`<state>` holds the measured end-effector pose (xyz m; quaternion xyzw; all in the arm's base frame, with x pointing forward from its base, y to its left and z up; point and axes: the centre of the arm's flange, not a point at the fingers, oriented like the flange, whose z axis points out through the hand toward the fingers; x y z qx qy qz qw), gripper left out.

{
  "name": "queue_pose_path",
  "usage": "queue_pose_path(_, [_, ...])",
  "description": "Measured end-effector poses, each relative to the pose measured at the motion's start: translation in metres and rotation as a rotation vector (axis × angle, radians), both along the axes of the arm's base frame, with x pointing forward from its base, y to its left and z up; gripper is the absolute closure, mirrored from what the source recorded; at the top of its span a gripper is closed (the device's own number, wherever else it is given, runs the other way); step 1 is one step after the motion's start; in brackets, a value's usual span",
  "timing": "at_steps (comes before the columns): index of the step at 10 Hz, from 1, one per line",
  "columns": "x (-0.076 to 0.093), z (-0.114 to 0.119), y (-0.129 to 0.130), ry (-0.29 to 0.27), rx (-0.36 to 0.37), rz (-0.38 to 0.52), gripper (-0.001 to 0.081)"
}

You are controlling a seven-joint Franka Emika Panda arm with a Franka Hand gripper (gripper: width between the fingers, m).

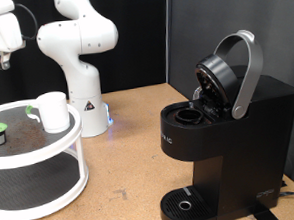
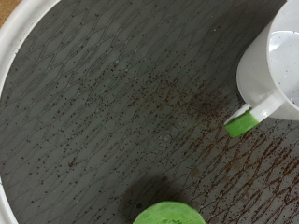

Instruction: Make a cup of coffee with the keurig machine

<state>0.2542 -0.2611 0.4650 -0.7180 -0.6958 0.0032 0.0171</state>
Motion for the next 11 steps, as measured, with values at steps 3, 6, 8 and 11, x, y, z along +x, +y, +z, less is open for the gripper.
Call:
queue_pose_path(3, [0.008,-0.019,-0.011,-0.048,-0.005,-0.02,0.0003])
queue_pose_path(6, [0.023,-0.046,-0.021,-0.057,-0.021,-0.034,0.0003])
queue_pose_path(8, [0.031,-0.061,-0.024,-0.053,-0.031,-0.035,0.0003])
queue_pose_path(11, [0.038,-0.077,-0.023,-0.052,-0.04,-0.025,0.0003])
